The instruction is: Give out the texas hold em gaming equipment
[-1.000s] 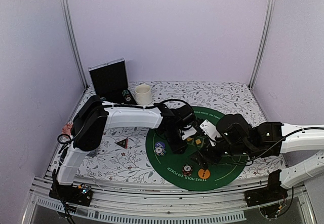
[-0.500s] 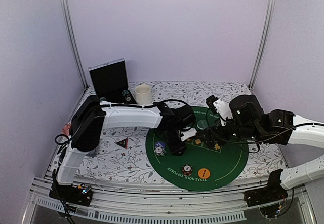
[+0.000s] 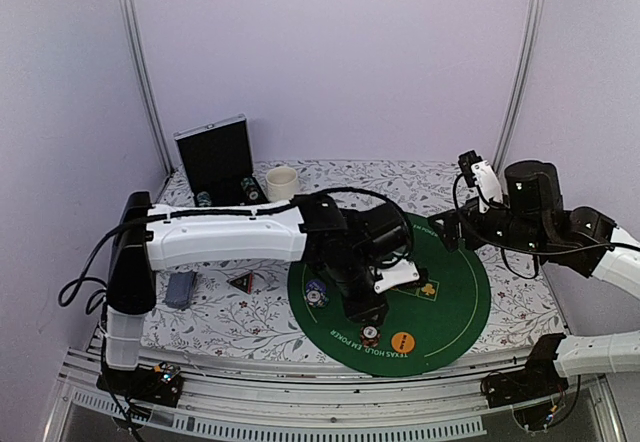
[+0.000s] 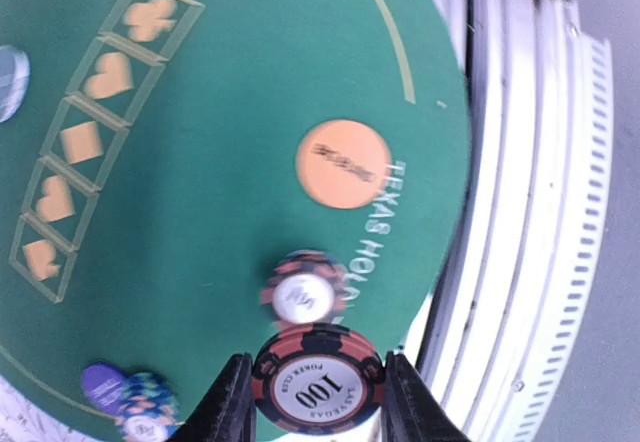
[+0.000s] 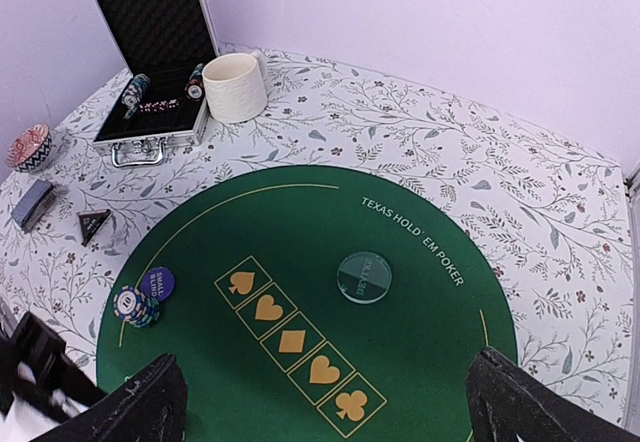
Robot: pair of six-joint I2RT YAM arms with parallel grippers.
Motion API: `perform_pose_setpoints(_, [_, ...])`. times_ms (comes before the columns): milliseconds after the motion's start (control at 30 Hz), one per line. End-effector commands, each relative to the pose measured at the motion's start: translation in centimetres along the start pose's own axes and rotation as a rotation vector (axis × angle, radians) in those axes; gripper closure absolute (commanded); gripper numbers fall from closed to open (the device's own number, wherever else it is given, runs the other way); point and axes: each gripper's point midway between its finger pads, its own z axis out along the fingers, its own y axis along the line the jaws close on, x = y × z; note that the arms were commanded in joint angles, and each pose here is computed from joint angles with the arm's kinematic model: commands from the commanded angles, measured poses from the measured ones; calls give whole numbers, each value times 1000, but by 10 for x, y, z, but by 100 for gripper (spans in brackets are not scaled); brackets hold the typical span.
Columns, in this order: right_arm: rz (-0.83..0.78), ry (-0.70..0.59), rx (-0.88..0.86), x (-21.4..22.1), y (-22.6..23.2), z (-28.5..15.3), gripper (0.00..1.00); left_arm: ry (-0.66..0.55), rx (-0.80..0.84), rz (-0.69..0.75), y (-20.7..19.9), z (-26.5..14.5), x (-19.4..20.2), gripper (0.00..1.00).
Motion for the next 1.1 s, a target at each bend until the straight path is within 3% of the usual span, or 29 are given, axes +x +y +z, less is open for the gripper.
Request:
perform_pose_setpoints(0, [-12, 3, -25, 10, 2, 2, 1, 142, -17, 52, -20, 26, 24, 88])
perform_pose_setpoints(400, [10, 29, -62, 28, 7, 10, 1, 175, -79, 86, -8, 55, 22, 83])
perform_pose_setpoints(1067, [8, 44, -116, 35, 17, 14, 1, 168, -109, 67, 13, 66, 21, 74])
